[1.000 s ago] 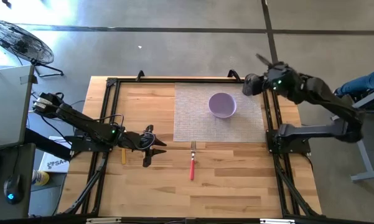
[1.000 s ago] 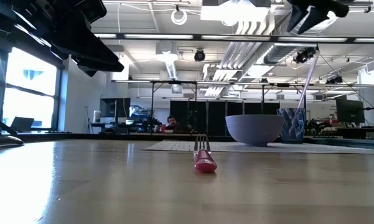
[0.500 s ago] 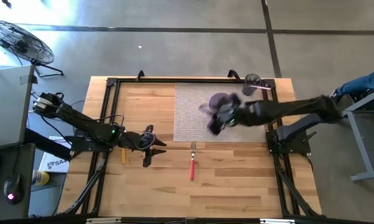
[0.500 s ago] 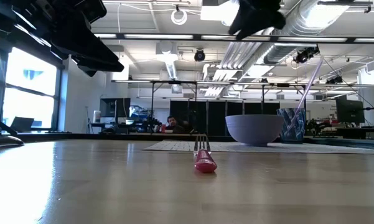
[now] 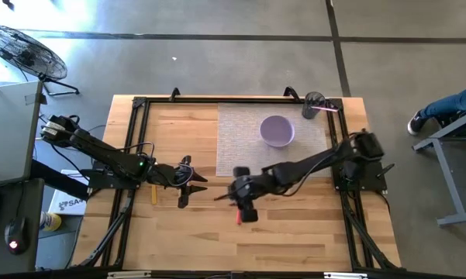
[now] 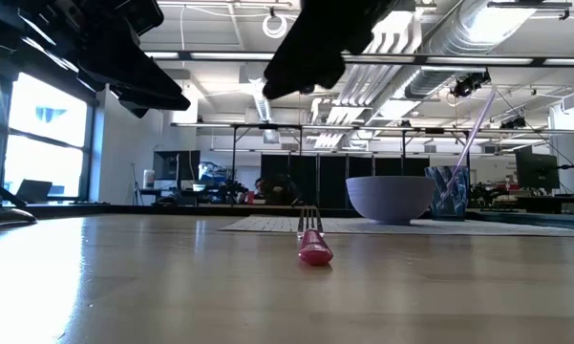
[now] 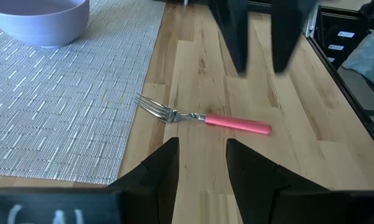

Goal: Pick & Place Utensil
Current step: Put the pink fork into the purple bowl

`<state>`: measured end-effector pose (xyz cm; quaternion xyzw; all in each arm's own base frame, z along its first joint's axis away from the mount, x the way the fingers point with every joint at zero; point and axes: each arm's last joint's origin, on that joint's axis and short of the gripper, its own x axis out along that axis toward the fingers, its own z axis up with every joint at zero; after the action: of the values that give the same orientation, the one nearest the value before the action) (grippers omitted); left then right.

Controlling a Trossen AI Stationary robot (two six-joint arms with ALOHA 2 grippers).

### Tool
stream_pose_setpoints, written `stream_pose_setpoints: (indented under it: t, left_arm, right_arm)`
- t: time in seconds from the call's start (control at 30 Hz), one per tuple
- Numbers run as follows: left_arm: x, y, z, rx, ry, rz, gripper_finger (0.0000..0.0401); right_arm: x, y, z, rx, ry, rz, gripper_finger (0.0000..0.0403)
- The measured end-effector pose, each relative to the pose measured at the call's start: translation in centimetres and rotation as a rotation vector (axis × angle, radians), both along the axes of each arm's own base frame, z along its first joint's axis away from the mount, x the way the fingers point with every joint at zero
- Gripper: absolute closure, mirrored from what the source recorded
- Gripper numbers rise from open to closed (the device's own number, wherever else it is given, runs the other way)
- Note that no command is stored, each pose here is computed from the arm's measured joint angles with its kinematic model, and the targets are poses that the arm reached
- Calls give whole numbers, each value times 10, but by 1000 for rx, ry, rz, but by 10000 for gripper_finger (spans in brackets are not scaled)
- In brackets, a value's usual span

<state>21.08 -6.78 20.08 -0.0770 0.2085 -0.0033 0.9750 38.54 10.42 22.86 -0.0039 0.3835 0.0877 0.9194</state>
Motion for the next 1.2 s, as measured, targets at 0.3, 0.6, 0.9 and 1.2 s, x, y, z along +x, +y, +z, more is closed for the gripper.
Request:
stream_pose_setpoints:
  t: [0.3,0.6,0.9,1.2]
  left_arm:
    - [0,0,0,0,0,0,272]
    - [0,0,0,0,0,0,272]
    - [0,0,0,0,0,0,272]
    - [0,0,0,0,0,0,272]
  right_arm:
    - [27,17,-49,-20,175,227,205]
    - [22,12,-82,-262,306,373,186]
    - [22,6,-86,-282,341,389,212]
    - [26,3,-85,-213,327,283,228]
